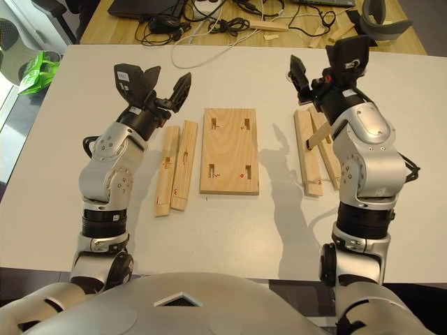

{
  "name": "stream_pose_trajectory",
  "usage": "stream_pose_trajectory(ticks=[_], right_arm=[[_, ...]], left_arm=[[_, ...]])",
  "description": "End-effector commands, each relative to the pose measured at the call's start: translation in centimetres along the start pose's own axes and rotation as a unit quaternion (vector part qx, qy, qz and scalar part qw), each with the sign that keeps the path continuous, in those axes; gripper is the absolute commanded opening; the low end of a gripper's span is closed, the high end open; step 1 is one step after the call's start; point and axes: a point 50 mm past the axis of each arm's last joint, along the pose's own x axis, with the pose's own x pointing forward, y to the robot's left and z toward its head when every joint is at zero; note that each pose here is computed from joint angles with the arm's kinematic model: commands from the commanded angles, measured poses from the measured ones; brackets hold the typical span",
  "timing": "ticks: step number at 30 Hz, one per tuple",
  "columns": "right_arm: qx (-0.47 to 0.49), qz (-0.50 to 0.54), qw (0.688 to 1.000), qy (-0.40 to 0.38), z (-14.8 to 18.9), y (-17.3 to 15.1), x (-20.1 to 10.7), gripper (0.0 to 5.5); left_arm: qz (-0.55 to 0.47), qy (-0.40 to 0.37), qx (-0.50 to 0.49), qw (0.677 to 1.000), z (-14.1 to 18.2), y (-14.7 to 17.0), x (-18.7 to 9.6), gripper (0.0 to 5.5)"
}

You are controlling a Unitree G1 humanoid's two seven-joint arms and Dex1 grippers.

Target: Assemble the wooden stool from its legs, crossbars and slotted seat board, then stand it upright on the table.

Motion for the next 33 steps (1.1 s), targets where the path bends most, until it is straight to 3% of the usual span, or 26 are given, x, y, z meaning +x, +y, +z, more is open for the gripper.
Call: stream_pose_trajectory(ticks=[1,6,11,17,26,33], right_arm=[[0.049,0.050,0.994,0.080,-1.6,0.3,-2.1,3.61],[0.088,-0.005,0.987,0.137,-3.4,-0.3,-5.4,3.61],[0.069,-0.056,0.983,0.158,-4.8,-0.5,-6.3,3.61],[0.065,-0.162,0.964,0.202,-7.4,-3.0,-7.6,3.61],[0.071,-0.203,0.944,0.249,-9.2,-3.7,-7.1,3.61],[0.095,-0.177,0.953,0.227,-7.2,-1.6,-6.0,3.61]], left_arm=[[0.006,0.001,0.007,1.000,-0.1,0.1,-0.2,4.00],[0.016,0.003,0.007,1.000,-0.6,0.4,-0.5,4.00],[0.017,0.001,0.003,1.000,-0.7,0.2,-0.5,4.00],[0.018,0.001,0.005,1.000,-0.7,0.4,-0.4,4.00],[0.015,0.003,0.008,1.000,-0.7,0.4,-0.4,4.00],[0.016,0.007,0.009,1.000,-0.9,0.5,-0.5,4.00]])
